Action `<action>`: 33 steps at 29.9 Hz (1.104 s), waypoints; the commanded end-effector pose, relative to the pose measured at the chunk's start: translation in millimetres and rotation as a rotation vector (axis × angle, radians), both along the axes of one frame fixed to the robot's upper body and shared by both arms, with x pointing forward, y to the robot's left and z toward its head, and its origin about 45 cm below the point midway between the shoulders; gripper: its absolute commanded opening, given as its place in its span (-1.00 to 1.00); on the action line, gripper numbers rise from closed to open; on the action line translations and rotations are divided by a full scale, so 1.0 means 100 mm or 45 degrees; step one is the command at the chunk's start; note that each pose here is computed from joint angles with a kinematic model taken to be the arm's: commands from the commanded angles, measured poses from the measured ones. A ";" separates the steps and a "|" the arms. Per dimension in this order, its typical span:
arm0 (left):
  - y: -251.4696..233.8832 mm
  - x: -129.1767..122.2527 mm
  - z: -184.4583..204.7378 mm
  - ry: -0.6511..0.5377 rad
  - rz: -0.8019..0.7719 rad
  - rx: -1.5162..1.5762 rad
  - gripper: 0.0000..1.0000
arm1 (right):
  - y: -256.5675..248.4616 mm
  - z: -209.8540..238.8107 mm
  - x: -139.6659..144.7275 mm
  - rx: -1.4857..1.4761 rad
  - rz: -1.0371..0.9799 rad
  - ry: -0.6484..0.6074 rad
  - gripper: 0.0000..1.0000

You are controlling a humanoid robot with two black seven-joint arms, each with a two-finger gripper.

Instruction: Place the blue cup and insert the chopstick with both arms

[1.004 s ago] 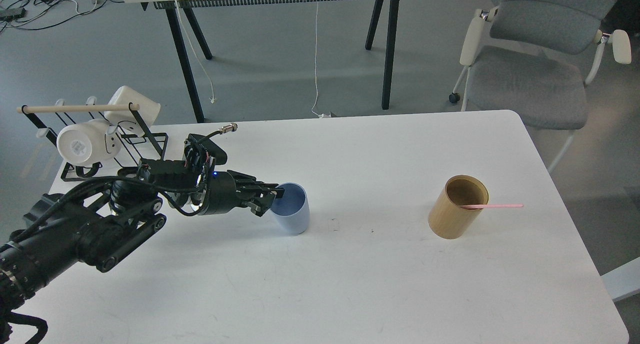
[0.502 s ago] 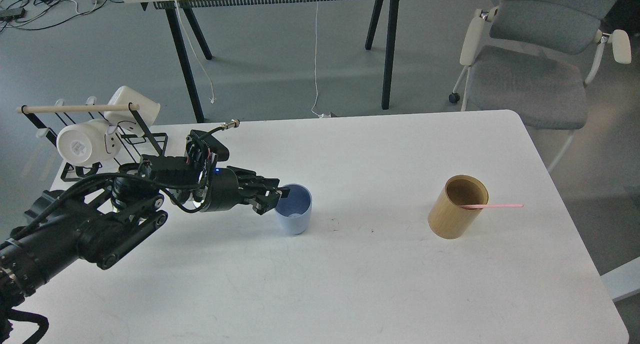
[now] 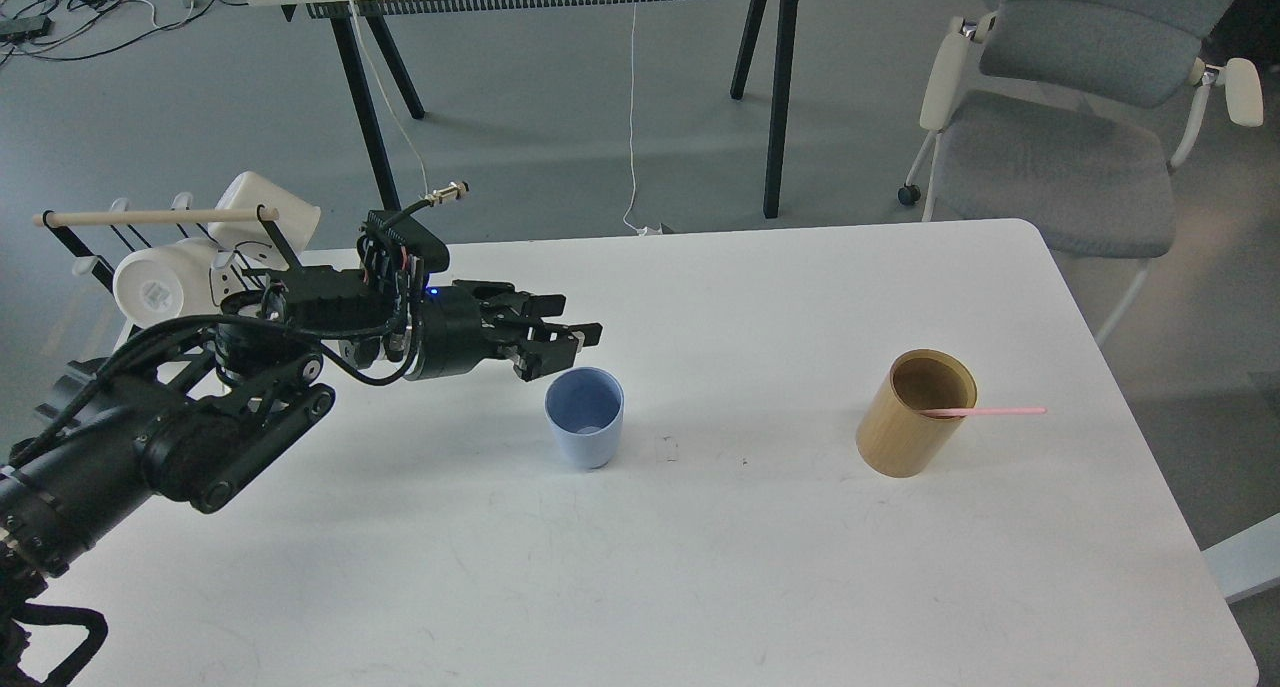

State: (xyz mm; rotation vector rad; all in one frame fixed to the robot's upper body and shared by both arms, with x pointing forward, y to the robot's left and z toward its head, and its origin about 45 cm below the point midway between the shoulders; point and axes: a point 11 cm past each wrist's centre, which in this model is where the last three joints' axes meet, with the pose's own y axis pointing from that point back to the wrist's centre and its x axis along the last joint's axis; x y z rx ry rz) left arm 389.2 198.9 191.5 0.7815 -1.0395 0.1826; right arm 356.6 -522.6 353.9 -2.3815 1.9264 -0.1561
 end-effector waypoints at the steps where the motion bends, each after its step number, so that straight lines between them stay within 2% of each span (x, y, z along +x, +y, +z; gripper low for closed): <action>1: 0.02 0.07 0.22 -0.019 0.033 -0.055 0.32 | 0.24 0.31 -0.02 -0.233 0.146 -0.025 0.98; 6: 0.14 0.17 0.51 -0.092 0.095 -0.140 0.32 | 0.77 0.65 -0.23 -0.589 0.419 -0.038 0.98; 9: 0.23 0.15 0.48 -0.074 0.133 -0.160 0.32 | 1.10 0.65 -0.39 -0.855 0.502 -0.068 0.98; 14: 0.19 0.03 0.64 0.239 0.205 -0.726 0.33 | 1.34 0.34 -0.54 -1.223 0.336 -0.260 0.98; 18: 0.21 -0.02 0.74 0.393 0.252 -1.073 0.35 | 1.23 -0.05 -0.75 -1.520 0.211 -0.388 0.98; 26: 0.17 -0.10 0.59 0.468 0.271 -1.131 0.37 | 1.21 -1.14 -1.37 -1.519 0.532 -0.017 0.98; 33: 0.17 -0.11 0.57 0.474 0.272 -1.129 0.39 | 1.25 -1.43 -1.51 -1.487 0.608 0.060 0.97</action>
